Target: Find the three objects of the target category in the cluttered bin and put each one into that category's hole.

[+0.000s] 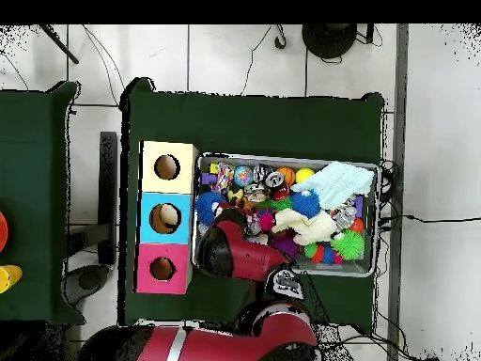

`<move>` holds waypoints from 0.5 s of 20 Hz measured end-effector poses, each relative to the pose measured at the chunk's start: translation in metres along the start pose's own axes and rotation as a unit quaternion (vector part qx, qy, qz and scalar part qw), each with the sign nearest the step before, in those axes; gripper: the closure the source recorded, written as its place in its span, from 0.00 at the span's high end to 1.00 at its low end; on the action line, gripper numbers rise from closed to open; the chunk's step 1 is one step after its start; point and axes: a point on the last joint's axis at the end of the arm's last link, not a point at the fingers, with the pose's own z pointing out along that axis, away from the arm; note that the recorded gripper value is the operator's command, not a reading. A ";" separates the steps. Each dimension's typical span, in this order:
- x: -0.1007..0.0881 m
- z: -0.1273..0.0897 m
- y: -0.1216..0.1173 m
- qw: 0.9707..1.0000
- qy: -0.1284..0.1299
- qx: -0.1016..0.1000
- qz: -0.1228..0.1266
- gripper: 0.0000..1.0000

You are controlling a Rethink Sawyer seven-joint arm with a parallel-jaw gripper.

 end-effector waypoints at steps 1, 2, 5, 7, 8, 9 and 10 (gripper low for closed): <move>0.000 0.000 0.000 1.000 0.001 0.000 0.000 0.00; 0.000 -0.001 0.000 1.000 0.002 0.000 0.001 0.00; 0.001 -0.002 -0.001 1.000 0.008 -0.001 0.002 0.00; 0.005 -0.005 0.000 1.000 0.018 -0.001 0.003 0.00; 0.007 -0.007 0.000 1.000 0.024 -0.002 0.004 0.00; 0.008 -0.008 0.000 1.000 0.028 -0.002 0.005 0.00; 0.009 -0.011 0.000 0.999 0.032 -0.003 0.006 0.00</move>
